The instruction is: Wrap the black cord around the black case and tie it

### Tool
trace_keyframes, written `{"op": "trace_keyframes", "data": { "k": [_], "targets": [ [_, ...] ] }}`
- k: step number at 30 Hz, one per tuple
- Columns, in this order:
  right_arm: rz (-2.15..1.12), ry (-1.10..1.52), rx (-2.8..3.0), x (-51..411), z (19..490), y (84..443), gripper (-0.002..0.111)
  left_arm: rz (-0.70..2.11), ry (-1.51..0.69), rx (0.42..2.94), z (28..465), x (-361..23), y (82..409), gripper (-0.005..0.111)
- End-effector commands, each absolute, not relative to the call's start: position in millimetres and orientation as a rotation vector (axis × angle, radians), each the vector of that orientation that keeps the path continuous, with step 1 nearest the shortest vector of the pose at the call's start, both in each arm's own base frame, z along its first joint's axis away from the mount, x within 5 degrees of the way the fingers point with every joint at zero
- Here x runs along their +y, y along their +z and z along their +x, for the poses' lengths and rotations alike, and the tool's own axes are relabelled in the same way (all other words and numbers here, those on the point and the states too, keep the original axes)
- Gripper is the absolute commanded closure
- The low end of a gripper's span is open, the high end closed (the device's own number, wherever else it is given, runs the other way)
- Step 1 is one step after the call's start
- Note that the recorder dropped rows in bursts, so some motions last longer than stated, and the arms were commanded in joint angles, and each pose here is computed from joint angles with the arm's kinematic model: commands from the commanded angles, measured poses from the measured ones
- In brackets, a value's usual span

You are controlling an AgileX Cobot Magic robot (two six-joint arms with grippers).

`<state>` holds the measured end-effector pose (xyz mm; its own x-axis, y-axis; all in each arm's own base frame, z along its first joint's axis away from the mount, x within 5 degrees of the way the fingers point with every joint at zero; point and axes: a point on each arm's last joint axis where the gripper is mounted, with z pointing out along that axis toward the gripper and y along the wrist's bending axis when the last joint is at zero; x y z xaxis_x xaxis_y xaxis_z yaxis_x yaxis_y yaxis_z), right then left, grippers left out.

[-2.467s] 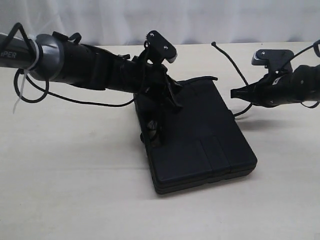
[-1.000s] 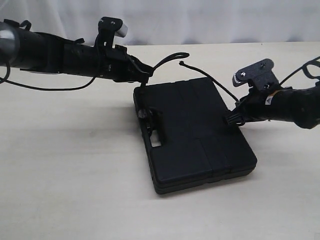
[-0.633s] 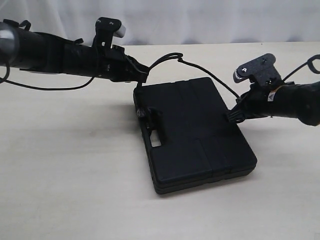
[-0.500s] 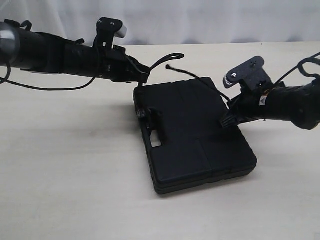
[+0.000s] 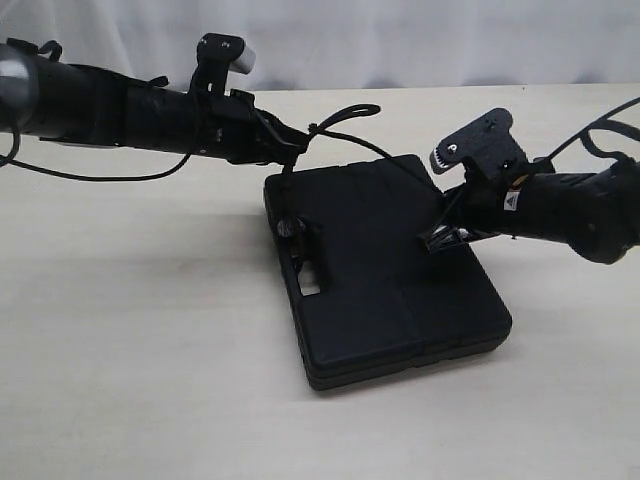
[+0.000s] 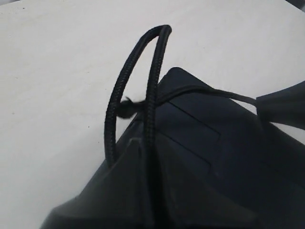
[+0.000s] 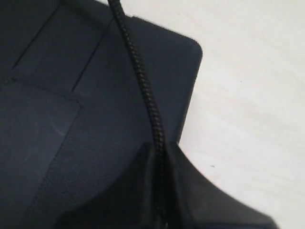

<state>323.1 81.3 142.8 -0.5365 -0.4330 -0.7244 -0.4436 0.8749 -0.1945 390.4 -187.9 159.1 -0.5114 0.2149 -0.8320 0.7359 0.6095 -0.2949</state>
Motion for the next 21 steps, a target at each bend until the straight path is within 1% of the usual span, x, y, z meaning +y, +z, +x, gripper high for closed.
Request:
{"op": "trace_keyframes", "data": {
  "k": [1,7,9,12,14,16,20,21],
  "targets": [
    [-0.55,0.059,2.124,84.0,326.9,150.7,0.104,0.794,-0.952,1.971,384.3,-194.2,165.2,0.107],
    [-0.488,0.073,2.112,83.3,328.6,152.7,0.104,0.918,-1.04,1.84,376.4,-200.1,172.1,0.107],
    [-0.452,0.095,2.092,83.9,329.8,154.8,0.104,0.98,-1.021,1.809,374.7,-200.5,171.6,0.107],
    [-0.37,0.148,2.063,85.0,331.8,158.5,0.104,1.163,-0.947,1.77,369.3,-199.5,165.6,0.107],
    [-0.359,0.156,2.05,85.3,332.4,159.6,0.104,1.233,-0.919,1.753,367.3,-198.9,163.2,0.107],
    [-0.356,0.158,2.051,85.3,332.4,159.6,0.104,1.235,-0.918,1.753,367.2,-198.8,163.1,0.107],
    [-0.349,0.229,2.026,89.8,332.3,162.0,0.104,1.317,-0.919,1.696,357.8,-214.7,163.0,0.106],
    [-0.38,0.244,2.018,91.9,331.6,162.3,0.104,1.349,-0.909,1.669,354.6,-220.2,162.8,0.104]
  ]
}}
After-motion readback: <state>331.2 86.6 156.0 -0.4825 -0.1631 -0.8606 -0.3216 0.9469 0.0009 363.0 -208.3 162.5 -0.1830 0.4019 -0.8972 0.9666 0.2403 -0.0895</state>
